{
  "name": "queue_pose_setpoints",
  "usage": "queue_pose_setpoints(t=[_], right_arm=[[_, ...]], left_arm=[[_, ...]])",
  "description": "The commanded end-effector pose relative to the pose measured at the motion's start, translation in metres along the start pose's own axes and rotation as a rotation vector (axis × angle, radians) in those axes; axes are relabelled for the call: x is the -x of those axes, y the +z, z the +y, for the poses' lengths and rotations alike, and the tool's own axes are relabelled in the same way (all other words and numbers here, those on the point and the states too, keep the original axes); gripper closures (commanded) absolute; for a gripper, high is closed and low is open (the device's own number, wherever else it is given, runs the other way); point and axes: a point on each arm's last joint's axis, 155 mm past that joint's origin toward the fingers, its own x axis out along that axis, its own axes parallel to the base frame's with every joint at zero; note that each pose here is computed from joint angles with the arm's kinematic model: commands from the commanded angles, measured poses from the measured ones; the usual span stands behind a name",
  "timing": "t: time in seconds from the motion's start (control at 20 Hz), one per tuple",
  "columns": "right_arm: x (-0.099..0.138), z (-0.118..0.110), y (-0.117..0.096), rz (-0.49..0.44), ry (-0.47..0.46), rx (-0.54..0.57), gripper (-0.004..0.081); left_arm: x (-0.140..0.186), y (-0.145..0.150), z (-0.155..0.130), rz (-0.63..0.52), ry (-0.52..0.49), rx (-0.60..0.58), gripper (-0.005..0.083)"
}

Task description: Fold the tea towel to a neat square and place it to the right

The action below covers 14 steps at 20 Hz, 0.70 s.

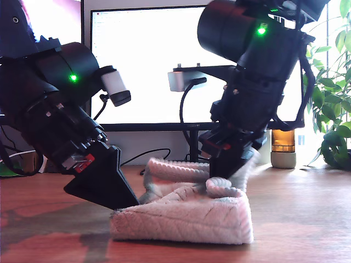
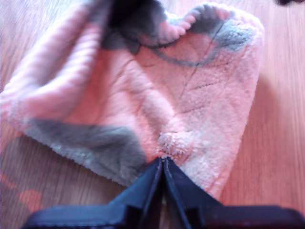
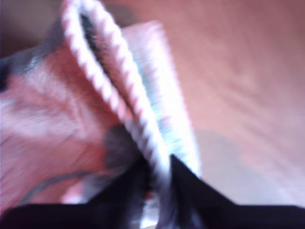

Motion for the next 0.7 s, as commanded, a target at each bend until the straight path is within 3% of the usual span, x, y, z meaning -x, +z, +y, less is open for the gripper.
queue_pose_setpoints(t=[0.0,0.2,0.65], right_arm=[[-0.001,-0.006,0.008,-0.013,-0.029,0.001,0.0590],[0.006,-0.018,0.021,-0.029,-0.061,-0.005,0.0587],[0.026,-0.034,0.017,0.079,-0.065,0.012,0.0534]], left_arm=[[-0.006,-0.014,-0.007,0.031,-0.020,0.021,0.0796],[-0.006,-0.014,-0.006,0.032,-0.018,0.022,0.0796],[-0.006,-0.013,-0.005,0.027,-0.014,0.018,0.0796]])
